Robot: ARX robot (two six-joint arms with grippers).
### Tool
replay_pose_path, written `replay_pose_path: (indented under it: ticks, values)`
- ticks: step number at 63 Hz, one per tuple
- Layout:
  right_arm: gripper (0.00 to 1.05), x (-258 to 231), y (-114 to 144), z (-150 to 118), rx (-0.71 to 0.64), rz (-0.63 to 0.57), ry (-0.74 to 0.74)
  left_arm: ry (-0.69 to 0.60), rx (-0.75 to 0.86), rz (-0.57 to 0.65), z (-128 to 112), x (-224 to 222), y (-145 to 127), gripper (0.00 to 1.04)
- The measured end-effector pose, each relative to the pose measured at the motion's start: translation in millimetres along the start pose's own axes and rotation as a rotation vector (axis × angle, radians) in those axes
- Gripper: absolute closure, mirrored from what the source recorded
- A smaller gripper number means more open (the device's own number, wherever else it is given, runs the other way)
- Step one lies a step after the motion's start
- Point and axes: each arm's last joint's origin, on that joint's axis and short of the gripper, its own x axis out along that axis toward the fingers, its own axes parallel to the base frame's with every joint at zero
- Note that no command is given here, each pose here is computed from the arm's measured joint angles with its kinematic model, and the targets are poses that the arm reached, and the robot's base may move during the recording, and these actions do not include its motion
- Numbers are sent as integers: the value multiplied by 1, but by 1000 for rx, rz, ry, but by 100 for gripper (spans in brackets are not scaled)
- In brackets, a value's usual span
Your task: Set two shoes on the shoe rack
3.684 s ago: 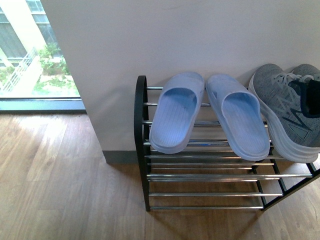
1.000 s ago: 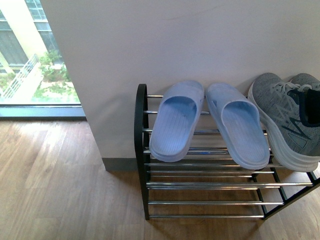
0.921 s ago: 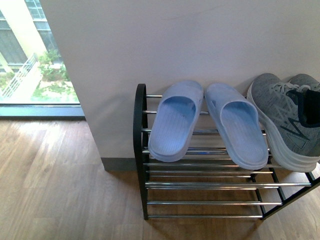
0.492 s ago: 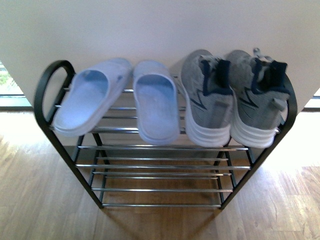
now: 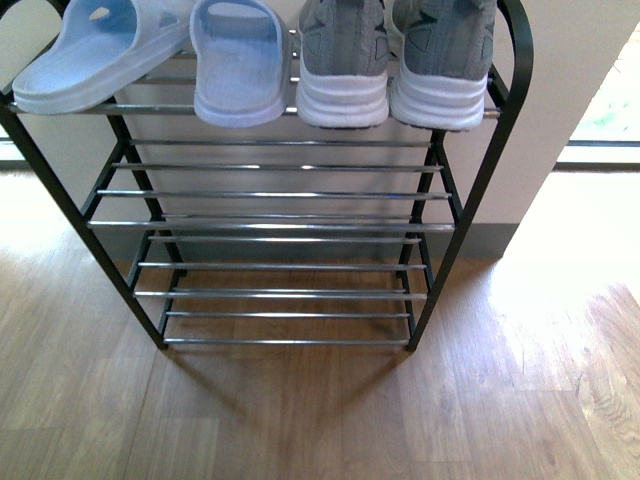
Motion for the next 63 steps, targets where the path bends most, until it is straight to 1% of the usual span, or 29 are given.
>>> replay_pose_path:
  ticks: [63]
  values:
    - [9,0,0,0,0,0,0,0,0,0,0,0,0,9]
